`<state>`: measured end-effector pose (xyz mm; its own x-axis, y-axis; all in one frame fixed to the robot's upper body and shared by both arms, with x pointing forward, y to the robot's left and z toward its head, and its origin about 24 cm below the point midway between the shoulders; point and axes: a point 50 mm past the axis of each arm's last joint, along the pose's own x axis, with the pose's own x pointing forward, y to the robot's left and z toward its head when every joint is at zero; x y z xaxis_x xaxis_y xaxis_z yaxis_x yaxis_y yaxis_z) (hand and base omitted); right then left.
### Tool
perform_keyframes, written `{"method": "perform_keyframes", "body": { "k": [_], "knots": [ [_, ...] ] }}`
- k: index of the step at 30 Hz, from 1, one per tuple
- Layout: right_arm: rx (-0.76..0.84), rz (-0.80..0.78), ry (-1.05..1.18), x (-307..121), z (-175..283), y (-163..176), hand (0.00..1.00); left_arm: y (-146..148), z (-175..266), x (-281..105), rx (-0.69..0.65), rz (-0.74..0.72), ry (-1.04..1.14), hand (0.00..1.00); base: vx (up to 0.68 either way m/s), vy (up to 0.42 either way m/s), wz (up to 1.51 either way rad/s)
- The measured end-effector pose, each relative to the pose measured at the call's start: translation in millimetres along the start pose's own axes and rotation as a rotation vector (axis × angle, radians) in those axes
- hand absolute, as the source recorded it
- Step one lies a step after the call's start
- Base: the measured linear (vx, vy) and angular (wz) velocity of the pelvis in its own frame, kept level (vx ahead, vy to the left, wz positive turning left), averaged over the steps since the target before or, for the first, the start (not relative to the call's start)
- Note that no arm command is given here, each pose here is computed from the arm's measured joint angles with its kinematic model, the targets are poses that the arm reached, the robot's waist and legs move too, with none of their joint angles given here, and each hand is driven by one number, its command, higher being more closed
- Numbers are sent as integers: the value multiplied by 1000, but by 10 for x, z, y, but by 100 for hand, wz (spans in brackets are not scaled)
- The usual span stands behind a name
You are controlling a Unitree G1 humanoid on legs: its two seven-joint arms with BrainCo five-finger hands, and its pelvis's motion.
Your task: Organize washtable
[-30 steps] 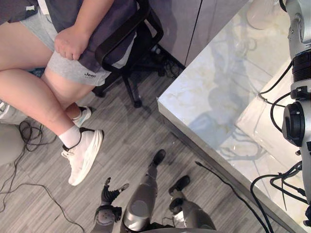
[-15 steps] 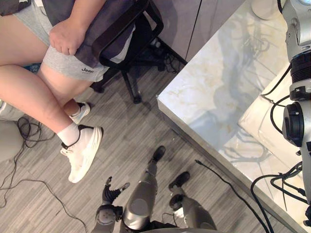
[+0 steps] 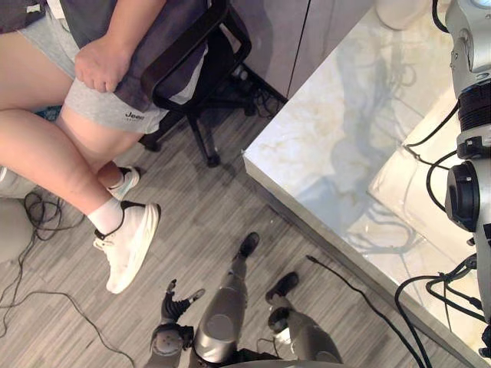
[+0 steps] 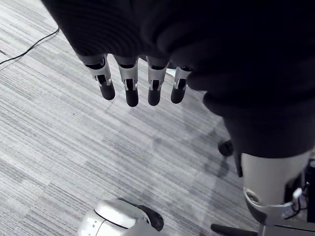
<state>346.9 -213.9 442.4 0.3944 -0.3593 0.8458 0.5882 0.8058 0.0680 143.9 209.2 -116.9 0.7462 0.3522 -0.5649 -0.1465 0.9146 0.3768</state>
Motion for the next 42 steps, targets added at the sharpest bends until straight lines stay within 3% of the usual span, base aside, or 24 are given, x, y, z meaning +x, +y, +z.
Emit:
{"method": "perform_keyframes", "body": {
  "k": [17,28,33,40,42],
  "knots": [
    [3,20,46,-111,-141,68,0,9,-6,3,-2,4,8,0,0,3,0],
    [-7,67,-99,-202,59,100,0,114,-74,16,0,37,45,0,-3,7,0],
    [-26,81,-237,-199,258,-76,0,154,-122,13,17,26,65,0,-16,15,-11],
    [-174,195,-440,-405,339,-351,0,263,-385,-112,21,58,159,0,22,24,-21],
    [-210,182,-481,-510,313,-564,0,285,-463,-162,21,67,185,0,38,31,-25]
  ]
}}
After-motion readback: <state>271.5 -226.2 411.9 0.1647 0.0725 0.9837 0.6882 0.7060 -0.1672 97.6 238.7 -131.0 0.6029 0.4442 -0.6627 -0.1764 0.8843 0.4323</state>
